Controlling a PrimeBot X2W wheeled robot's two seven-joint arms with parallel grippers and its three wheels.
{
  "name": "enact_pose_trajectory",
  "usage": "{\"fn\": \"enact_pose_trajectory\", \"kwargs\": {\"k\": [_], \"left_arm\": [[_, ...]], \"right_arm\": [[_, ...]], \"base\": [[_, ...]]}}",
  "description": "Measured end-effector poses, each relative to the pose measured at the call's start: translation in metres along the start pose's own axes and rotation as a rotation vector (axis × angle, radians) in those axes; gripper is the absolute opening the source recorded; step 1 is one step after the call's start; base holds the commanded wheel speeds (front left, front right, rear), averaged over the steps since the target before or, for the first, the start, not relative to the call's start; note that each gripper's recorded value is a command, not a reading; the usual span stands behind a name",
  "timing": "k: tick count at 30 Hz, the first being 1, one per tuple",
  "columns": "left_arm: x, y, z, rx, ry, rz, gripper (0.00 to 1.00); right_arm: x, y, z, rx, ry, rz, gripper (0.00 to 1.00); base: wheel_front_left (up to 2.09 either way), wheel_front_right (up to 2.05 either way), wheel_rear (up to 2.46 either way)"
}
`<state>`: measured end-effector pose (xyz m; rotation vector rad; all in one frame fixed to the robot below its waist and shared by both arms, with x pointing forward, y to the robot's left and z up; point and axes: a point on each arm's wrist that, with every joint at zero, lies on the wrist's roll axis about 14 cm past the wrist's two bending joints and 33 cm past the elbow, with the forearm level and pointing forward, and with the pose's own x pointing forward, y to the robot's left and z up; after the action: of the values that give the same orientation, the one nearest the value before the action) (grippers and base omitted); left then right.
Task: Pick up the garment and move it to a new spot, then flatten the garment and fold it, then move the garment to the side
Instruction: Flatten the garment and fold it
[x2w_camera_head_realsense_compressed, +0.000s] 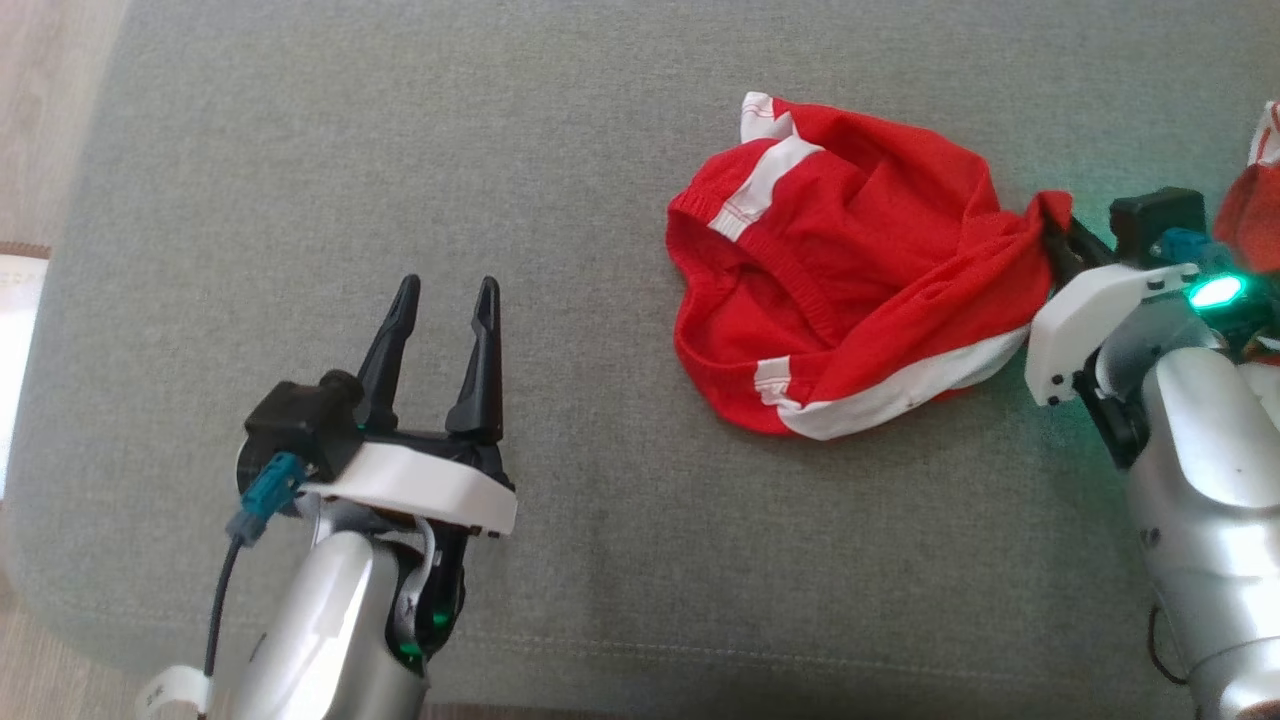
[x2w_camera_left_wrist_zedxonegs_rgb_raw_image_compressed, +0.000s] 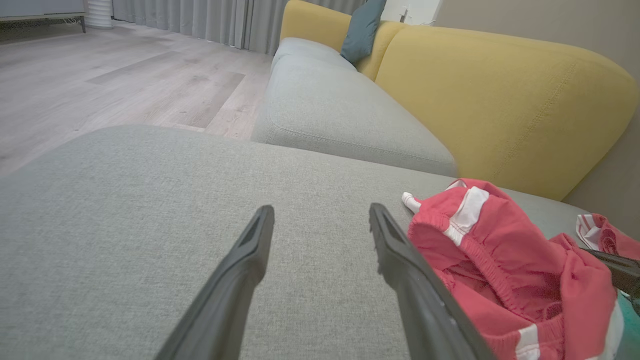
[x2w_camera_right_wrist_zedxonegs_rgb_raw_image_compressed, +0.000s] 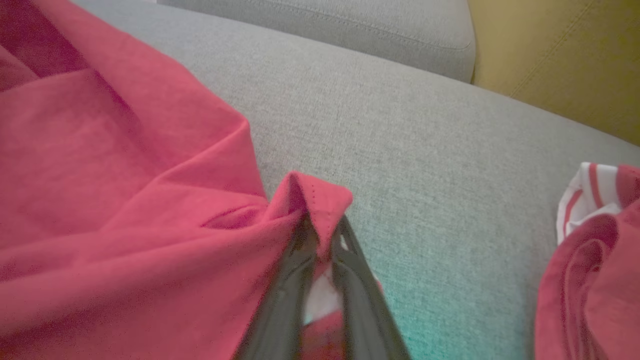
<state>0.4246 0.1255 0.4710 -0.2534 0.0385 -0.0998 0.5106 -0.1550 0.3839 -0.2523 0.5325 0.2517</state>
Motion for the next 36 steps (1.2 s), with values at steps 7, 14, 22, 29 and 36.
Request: {"fn": "enact_pose_trajectory", "kwargs": {"k": [7, 14, 22, 29, 36], "left_arm": [[0.007, -0.009, 0.005, -0.002, -0.016, -0.028, 1.00], [0.011, -0.026, 0.015, -0.012, -0.047, -0.073, 1.00], [0.016, -0.052, 0.028, -0.026, -0.085, -0.144, 1.00], [0.016, -0.078, 0.029, -0.044, -0.093, -0.216, 1.00], [0.019, -0.097, 0.019, -0.045, -0.069, -0.283, 1.00]], "right_arm": [[-0.006, -0.014, 0.013, 0.022, -0.090, -0.029, 1.00], [-0.038, -0.053, 0.048, 0.103, -0.286, -0.136, 1.00], [-0.083, -0.064, 0.043, 0.215, -0.397, -0.214, 1.00], [-0.135, -0.061, 0.021, 0.299, -0.451, -0.292, 1.00], [-0.152, -0.060, 0.007, 0.318, -0.432, -0.320, 1.00]], "base": [[0.00, 0.00, 0.00], [0.00, 0.00, 0.00], [0.00, 0.00, 0.00], [0.00, 0.00, 0.00], [0.00, 0.00, 0.00]]}}
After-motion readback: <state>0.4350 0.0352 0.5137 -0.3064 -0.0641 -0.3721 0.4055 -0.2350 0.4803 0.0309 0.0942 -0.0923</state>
